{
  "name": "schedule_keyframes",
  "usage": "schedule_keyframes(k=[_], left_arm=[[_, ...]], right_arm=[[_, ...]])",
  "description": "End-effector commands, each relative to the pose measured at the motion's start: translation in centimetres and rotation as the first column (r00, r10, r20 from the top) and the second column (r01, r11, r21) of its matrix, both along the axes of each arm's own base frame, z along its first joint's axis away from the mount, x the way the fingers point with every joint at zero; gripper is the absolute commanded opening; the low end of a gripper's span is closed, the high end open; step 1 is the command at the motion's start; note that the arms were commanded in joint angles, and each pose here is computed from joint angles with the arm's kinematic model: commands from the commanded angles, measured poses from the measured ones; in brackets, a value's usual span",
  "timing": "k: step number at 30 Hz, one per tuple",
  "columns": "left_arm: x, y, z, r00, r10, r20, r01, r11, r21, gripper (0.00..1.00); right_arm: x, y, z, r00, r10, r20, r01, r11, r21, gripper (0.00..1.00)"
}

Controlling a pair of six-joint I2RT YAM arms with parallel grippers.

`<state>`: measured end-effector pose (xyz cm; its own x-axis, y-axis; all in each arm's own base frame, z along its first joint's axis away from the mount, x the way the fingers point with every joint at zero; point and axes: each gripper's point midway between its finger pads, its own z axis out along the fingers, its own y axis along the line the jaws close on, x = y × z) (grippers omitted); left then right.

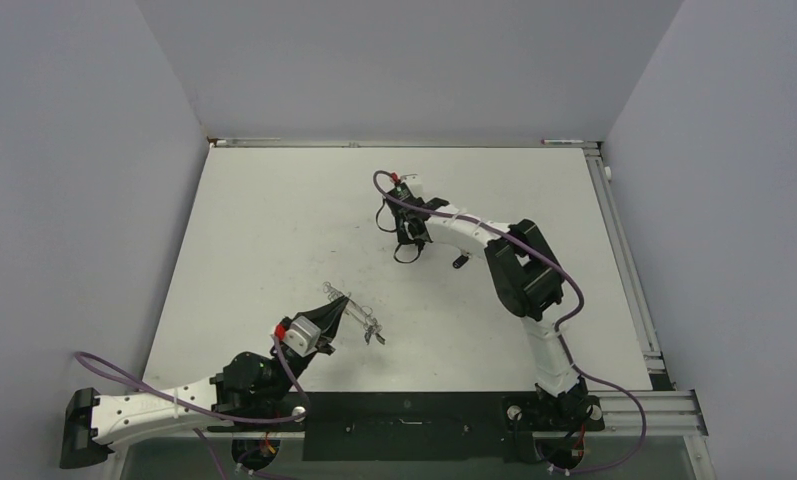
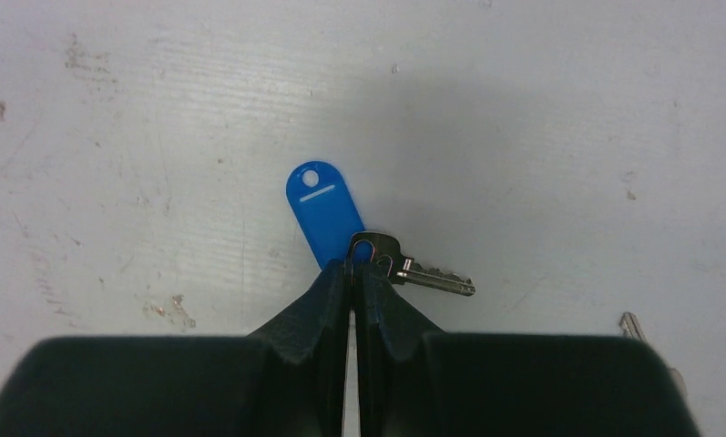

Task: Put the keys on the keyring

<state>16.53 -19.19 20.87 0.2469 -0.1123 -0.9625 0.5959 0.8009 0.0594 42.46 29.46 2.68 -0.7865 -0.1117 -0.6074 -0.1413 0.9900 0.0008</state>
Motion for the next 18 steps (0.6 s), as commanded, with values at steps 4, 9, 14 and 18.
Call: schedule_keyframes(k=[4, 9, 14, 18], left_arm=[[-0.1, -0.2, -1.5, 1.000, -0.012, -0.001, 0.012, 1.000, 0.007, 0.00], [-0.3, -0.3, -1.3, 1.000, -0.021, 0.007, 0.021, 1.000, 0.000, 0.00], [-0.3, -0.3, -1.4, 1.000, -0.024, 0.005, 0.024, 1.000, 0.001, 0.00], [-0.3, -0.3, -1.5, 1.000, -0.023, 0.002, 0.023, 1.000, 0.002, 0.00]], right_arm=[[-3.5, 0.4, 7.1, 0.966, 0.240, 0.099, -0.236, 0.971, -0.047, 0.05], [-6.7, 1.0, 8.6, 0.912, 0.390, 0.127, -0.390, 0.921, -0.026, 0.05], [-10.1, 0.4, 5.5, 0.910, 0.412, 0.038, -0.414, 0.910, 0.032, 0.08], [-12.1, -0.3, 3.6, 0.922, 0.388, 0.006, -0.388, 0.921, 0.039, 0.40]])
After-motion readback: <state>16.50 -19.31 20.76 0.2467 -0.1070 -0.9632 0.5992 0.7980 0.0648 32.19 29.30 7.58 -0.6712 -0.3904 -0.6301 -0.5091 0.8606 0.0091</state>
